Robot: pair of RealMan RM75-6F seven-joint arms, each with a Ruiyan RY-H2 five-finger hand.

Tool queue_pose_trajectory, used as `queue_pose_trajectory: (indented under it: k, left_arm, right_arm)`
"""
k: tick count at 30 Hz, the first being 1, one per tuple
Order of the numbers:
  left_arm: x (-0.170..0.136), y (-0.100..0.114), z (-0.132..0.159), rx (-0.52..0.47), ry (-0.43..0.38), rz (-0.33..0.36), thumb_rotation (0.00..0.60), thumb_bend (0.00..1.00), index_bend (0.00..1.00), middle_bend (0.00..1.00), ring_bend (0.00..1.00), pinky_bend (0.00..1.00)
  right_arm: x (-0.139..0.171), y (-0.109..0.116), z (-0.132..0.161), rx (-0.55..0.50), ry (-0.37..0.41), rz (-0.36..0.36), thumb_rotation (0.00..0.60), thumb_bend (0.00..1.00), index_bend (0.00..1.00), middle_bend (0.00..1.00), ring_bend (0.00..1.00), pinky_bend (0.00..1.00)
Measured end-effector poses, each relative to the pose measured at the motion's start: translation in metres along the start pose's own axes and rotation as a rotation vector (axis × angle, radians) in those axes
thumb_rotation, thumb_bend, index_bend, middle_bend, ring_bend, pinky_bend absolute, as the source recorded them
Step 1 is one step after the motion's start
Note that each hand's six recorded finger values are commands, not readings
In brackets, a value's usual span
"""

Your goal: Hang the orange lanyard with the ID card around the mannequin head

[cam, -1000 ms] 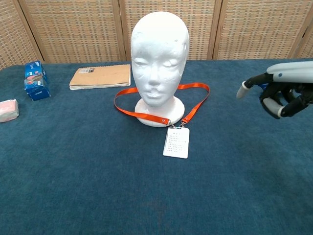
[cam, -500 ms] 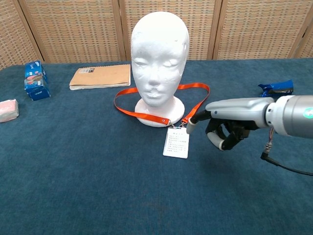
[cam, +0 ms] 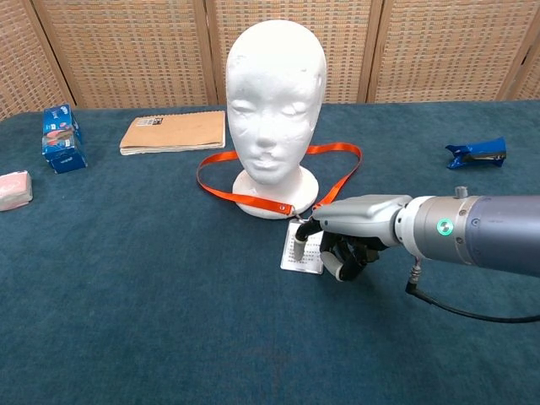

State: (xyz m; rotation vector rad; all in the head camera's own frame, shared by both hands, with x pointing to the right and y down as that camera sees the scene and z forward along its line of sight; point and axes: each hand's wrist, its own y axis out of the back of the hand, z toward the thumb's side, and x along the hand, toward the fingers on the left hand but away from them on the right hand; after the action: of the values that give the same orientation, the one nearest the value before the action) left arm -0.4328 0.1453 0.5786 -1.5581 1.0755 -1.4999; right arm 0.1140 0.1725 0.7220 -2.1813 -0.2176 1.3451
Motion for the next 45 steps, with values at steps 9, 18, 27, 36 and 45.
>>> queue_pose_trajectory:
  k: [9,18,27,36,45]
  left_arm:
    - [0.001,0.0,0.0,0.0,-0.001,-0.001,0.6,0.0,0.0,0.0,0.0,0.0]
    - [-0.001,-0.002,0.001,0.006,-0.001,-0.002,0.6,0.0,0.0,0.0,0.0,0.0]
    - [-0.001,-0.005,0.004,0.016,-0.007,-0.006,0.6,0.0,0.0,0.0,0.0,0.0]
    - [-0.004,-0.004,0.005,0.016,-0.013,0.003,0.6,0.0,0.0,0.0,0.0,0.0]
    - [-0.028,-0.002,-0.002,0.009,-0.013,0.028,0.6,0.0,0.0,0.0,0.0,0.0]
  right_arm:
    - [0.019,-0.009,0.014,0.022,0.048,0.05,0.6,0.89,0.32,0.73,0.61,0.73]
    - [0.05,-0.02,0.02,0.084,0.121,0.11,0.6,0.89,0.34,0.73,0.61,0.73]
    - [0.069,-0.014,0.028,0.085,0.186,0.08,0.6,0.89,0.35,0.73,0.61,0.73]
    - [0.099,0.038,0.02,0.068,0.229,-0.126,0.6,0.88,0.35,0.72,0.58,0.73]
    - [0.166,0.081,-0.084,0.055,-0.02,-0.483,0.6,0.05,0.04,0.02,0.0,0.02]
